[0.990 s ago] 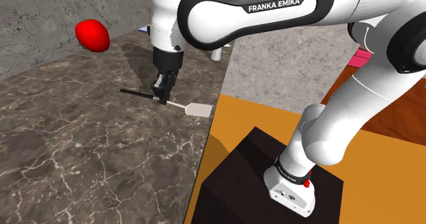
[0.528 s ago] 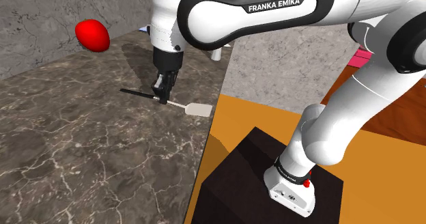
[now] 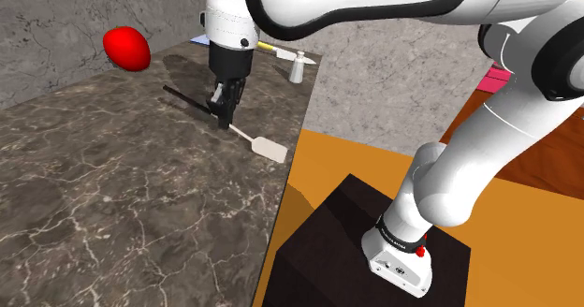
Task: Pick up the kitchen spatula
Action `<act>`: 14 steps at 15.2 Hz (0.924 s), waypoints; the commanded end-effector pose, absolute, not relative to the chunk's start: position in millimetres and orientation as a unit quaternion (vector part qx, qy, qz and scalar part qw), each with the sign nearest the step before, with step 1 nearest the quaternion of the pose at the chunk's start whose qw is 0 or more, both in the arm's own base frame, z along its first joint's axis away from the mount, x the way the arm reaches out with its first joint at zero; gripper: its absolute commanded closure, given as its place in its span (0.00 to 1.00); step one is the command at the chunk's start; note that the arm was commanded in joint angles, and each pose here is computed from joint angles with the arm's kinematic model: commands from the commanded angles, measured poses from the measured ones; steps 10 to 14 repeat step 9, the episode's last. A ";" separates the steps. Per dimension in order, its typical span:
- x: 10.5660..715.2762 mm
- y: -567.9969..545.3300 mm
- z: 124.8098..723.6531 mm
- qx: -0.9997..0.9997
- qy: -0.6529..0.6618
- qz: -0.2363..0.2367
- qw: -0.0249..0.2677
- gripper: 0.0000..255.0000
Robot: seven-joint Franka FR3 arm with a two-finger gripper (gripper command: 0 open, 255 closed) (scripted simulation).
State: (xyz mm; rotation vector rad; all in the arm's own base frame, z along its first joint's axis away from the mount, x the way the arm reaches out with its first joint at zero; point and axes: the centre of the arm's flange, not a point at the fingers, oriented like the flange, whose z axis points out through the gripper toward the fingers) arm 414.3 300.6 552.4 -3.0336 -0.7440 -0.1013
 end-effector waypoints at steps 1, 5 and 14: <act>414.3 300.2 563.0 -0.971 -0.238 -0.032 0.008 1.00; 414.3 300.2 584.1 -0.971 -0.238 -0.032 0.008 1.00; 414.3 300.2 595.5 -0.971 -0.238 -0.032 0.008 1.00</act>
